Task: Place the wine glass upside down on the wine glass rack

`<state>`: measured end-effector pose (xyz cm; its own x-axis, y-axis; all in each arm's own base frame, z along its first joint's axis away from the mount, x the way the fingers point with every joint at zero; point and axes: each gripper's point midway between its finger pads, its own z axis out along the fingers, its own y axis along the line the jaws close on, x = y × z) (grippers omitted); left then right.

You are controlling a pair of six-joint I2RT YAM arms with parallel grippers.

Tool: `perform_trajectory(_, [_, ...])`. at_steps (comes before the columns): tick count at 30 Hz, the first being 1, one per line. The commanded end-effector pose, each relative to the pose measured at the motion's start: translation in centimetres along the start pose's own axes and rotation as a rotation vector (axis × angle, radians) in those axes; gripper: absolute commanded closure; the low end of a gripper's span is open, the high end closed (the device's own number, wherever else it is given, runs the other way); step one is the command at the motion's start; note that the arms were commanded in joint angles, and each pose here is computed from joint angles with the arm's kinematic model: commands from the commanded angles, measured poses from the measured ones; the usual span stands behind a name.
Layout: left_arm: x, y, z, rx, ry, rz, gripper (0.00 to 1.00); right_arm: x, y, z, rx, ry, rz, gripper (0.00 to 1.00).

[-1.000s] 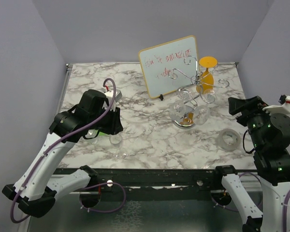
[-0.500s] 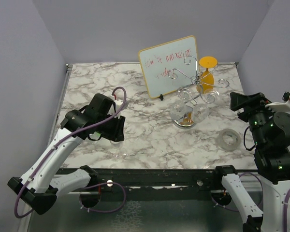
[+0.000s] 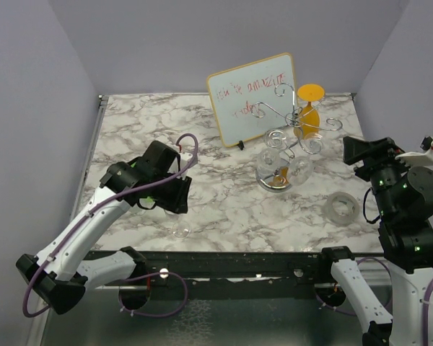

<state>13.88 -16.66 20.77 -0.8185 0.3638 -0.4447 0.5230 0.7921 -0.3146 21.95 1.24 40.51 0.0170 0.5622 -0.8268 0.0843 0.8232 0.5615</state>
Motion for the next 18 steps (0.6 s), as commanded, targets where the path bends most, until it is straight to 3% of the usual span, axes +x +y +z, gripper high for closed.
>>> perform_trajectory(1, [-0.4, 1.0, 0.2, -0.065, -0.004, 0.015, 0.7, 0.0, 0.1, 0.2, -0.01, -0.006, -0.006, 0.3])
perform_trajectory(8, [-1.5, 1.2, -0.2, -0.099, -0.019, 0.032, 0.99, -0.5, 0.5, 0.0, -0.022, -0.017, -0.008, 0.3])
perform_trajectory(18, [-7.2, -0.5, -2.9, -0.076, -0.233, 0.03, 1.0, 0.3, 3.8, 0.5, -0.198, 0.045, -0.046, 0.31])
